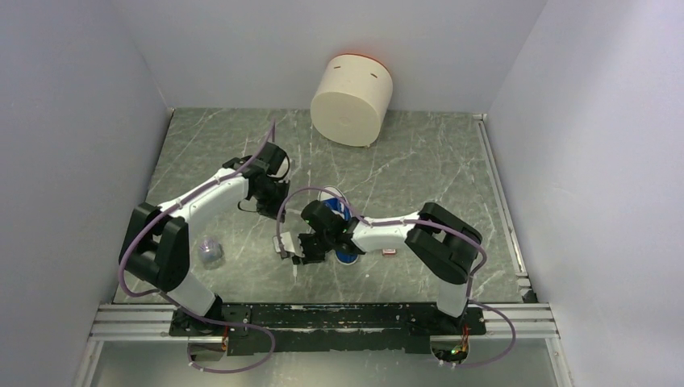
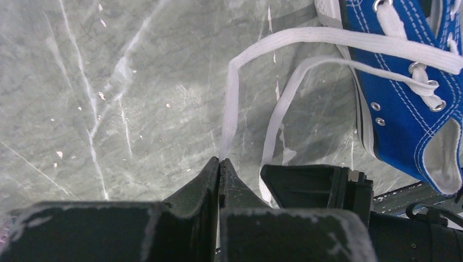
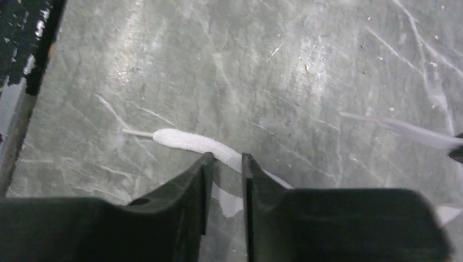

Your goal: Tie the shoes

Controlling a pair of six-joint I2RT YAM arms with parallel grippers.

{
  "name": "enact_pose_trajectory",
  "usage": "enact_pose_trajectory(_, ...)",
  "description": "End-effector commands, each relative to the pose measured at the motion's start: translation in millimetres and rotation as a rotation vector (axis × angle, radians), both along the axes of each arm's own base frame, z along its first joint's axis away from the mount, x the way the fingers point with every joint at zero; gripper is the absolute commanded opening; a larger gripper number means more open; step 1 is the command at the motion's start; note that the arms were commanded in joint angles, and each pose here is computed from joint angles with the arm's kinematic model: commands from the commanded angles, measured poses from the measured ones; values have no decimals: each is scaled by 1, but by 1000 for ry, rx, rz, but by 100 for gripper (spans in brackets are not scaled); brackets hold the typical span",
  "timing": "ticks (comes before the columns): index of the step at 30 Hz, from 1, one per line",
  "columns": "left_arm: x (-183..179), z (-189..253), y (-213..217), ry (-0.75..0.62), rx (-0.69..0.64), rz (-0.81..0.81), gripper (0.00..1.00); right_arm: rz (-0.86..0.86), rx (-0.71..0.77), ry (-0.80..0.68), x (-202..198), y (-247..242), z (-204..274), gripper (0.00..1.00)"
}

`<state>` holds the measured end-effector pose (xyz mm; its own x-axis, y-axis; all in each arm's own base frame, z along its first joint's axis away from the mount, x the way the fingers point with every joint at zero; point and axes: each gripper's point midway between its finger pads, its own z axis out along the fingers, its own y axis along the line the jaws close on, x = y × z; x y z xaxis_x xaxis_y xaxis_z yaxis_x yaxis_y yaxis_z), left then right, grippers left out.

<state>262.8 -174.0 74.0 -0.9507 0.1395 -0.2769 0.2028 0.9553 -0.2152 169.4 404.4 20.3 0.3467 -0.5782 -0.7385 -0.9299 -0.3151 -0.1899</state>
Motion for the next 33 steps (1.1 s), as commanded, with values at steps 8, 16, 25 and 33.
enact_pose_trajectory(8, 5, 7, 2, -17, -3, -2, 5, -263, 225, 59, 32, -6, 86, 0)
enact_pose_trajectory(16, 4, 13, 11, -41, 22, 29, 5, -266, 262, 94, 34, -16, 109, 13)
enact_pose_trajectory(25, 17, 0, 14, -10, 77, -9, 5, -368, 219, 164, 38, 17, 82, 100)
enact_pose_trajectory(33, 21, -9, 17, 30, 60, 6, 5, -462, 70, 143, 35, 12, 21, 98)
